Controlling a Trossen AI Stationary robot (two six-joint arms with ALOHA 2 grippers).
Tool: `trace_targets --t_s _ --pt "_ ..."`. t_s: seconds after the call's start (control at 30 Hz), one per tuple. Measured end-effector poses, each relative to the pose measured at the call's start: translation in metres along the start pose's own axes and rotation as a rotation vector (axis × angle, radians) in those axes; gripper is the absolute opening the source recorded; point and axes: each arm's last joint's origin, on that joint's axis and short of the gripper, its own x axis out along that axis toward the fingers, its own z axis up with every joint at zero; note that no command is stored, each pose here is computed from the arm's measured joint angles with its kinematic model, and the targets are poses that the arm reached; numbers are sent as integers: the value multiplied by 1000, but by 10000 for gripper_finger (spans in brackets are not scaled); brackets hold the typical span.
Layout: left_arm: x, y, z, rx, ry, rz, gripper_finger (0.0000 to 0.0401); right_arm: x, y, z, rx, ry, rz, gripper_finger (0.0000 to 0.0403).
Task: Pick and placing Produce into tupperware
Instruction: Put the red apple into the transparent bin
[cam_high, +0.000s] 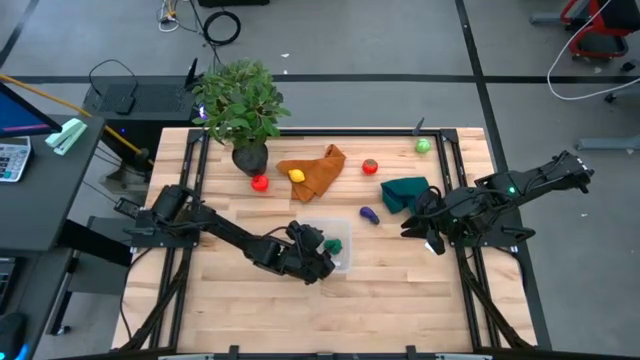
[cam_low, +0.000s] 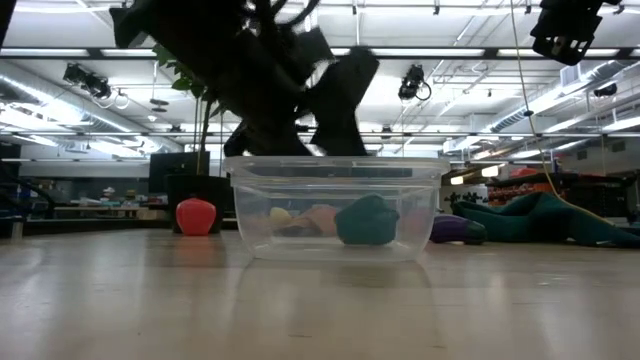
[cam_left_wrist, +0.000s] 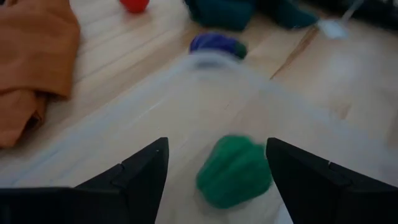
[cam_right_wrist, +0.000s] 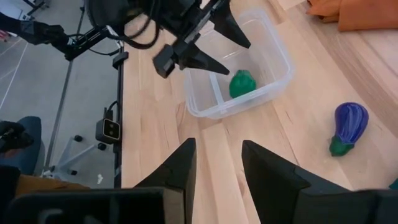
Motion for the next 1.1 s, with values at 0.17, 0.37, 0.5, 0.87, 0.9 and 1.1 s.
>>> trace_targets --t_s 0.17,0.37,0.5,0.87,0.9,1.1 --pt "-10 1 17 23 -29 -14 275 0 0 0 -5 -6 -6 95" --pt "-24 10 47 -34 -60 -18 275 0 0 1 -8 -24 -22 95" --pt "-29 26 66 -128 -51 30 274 0 -1 1 -17 -36 -35 95" --pt "-61 63 96 -208 22 121 247 0 -2 2 -35 -64 -73 95" --pt "-65 64 97 -211 27 117 241 0 -2 3 -44 -74 -82 95" --pt "-85 64 95 -167 51 99 213 -1 -2 7 -101 -148 -141 95"
